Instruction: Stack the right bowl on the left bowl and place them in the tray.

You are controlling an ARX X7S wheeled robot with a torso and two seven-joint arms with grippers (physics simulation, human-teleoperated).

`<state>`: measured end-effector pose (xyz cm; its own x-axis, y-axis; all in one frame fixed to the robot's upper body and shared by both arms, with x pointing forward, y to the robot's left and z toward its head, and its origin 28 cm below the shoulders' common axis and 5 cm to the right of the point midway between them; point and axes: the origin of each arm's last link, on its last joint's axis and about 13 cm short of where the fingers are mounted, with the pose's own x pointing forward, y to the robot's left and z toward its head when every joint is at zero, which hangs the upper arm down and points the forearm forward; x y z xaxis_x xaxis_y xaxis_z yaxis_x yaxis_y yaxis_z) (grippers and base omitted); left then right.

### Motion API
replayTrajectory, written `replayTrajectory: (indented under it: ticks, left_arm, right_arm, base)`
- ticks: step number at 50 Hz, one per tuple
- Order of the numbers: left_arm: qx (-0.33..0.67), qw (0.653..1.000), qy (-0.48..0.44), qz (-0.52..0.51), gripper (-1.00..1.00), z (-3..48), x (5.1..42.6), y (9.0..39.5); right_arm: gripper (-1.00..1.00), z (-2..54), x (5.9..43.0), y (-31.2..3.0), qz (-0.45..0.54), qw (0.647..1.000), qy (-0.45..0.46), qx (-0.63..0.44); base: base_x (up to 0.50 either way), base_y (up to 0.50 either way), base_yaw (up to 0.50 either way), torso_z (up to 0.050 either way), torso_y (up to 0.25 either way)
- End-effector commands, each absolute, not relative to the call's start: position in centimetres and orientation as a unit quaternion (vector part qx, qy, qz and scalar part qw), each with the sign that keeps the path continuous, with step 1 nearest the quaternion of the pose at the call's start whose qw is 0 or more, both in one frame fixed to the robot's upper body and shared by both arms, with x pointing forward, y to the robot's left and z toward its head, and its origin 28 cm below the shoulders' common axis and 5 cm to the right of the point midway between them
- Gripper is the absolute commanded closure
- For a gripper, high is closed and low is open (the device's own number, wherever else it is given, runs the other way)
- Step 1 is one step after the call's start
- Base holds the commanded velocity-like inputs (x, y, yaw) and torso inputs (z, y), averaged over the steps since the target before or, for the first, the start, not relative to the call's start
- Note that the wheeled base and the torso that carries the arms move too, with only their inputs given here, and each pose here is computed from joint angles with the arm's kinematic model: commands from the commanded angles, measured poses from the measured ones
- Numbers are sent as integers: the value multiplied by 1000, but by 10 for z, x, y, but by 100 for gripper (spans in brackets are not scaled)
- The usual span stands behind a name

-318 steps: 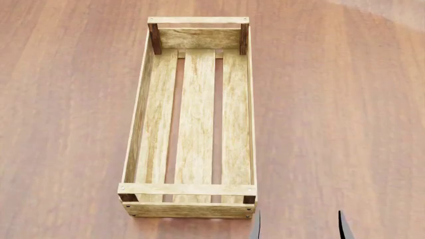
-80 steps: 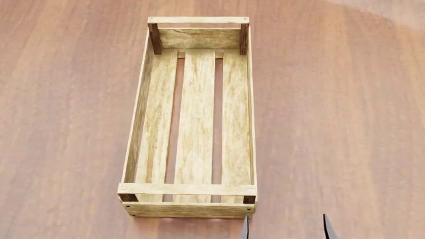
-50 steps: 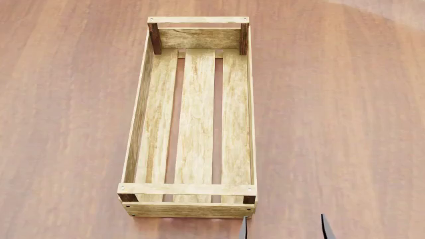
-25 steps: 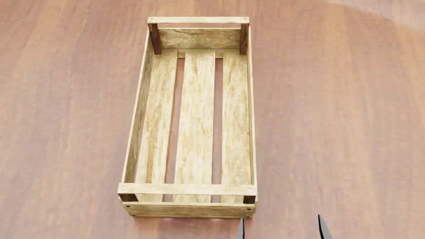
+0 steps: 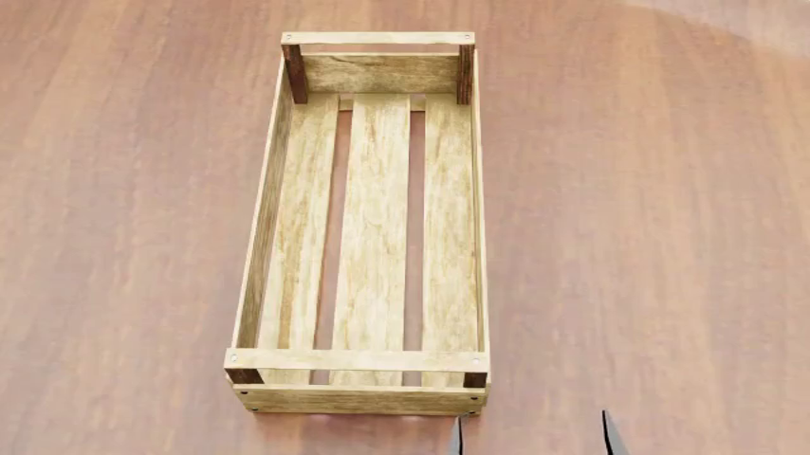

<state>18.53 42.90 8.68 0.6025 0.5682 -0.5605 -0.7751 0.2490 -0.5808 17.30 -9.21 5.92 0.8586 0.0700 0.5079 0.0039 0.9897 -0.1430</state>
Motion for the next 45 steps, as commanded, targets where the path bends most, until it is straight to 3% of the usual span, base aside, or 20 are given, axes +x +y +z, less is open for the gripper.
replayTrajectory:
  ticks: [1, 45]
  left_arm:
    - [-457, 770, 112, 431, -100, 78, 185, 430]
    - [-490, 749, 127, 428, -100, 55, 189, 431]
  right_arm:
    - [-100, 61, 175, -91, 18, 959, -272, -75]
    - [-100, 59, 175, -90, 23, 960, -269, -79]
  base:
    - [0, 0, 0, 0, 0]
    - [0, 0, 0, 0, 0]
